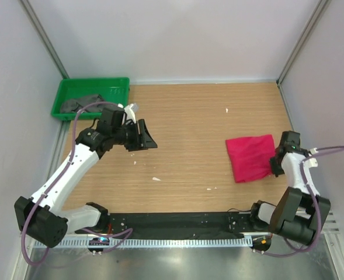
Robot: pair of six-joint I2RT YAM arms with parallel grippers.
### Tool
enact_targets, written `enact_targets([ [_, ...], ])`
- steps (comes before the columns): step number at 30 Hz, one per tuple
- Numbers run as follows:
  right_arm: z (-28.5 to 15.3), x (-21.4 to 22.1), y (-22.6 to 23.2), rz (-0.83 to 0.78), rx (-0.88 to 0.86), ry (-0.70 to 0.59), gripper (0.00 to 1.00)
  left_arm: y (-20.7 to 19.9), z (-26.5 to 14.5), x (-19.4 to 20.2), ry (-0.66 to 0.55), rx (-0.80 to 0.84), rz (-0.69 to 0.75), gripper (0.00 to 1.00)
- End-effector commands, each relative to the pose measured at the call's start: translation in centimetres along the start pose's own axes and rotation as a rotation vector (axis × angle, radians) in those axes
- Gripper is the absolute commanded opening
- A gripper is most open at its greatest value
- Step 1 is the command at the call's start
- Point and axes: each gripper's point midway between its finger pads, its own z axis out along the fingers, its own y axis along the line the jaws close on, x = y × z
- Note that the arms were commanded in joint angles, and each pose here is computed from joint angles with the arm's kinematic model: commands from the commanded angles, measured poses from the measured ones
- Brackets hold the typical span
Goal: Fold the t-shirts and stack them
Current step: Neatly place the folded tshirt to the corner
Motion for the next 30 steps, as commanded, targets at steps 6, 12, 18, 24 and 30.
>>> enact_targets([
  [6,-1.6,-4.7,-8.5,-0.004,0.195,-0.118,0.01,-1.1,-0.7,1.1,0.031,0.089,0.043,0.5],
  [12,-1.5,-5.9,-9.8,0.083,0.251,-0.147,0.01,-1.6,-0.9,1.4,0.049,0.111,0.052,0.47],
  [18,-1.0,-7.3,-11.5,0.144,0.332,-0.206,0.01,-1.3,-0.9,1.9,0.068,0.107,0.059,0.46],
  [24,0.0,-7.5,-13.2,0.197,0.406,-0.217,0.01,-1.4,-0.8,2.0,0.082,0.114,0.064,0.44],
  [30,0.7,-7.9,-14.0,0.207,0.45,-0.222,0.01,-1.4,-0.4,1.7,0.092,0.117,0.067,0.42],
])
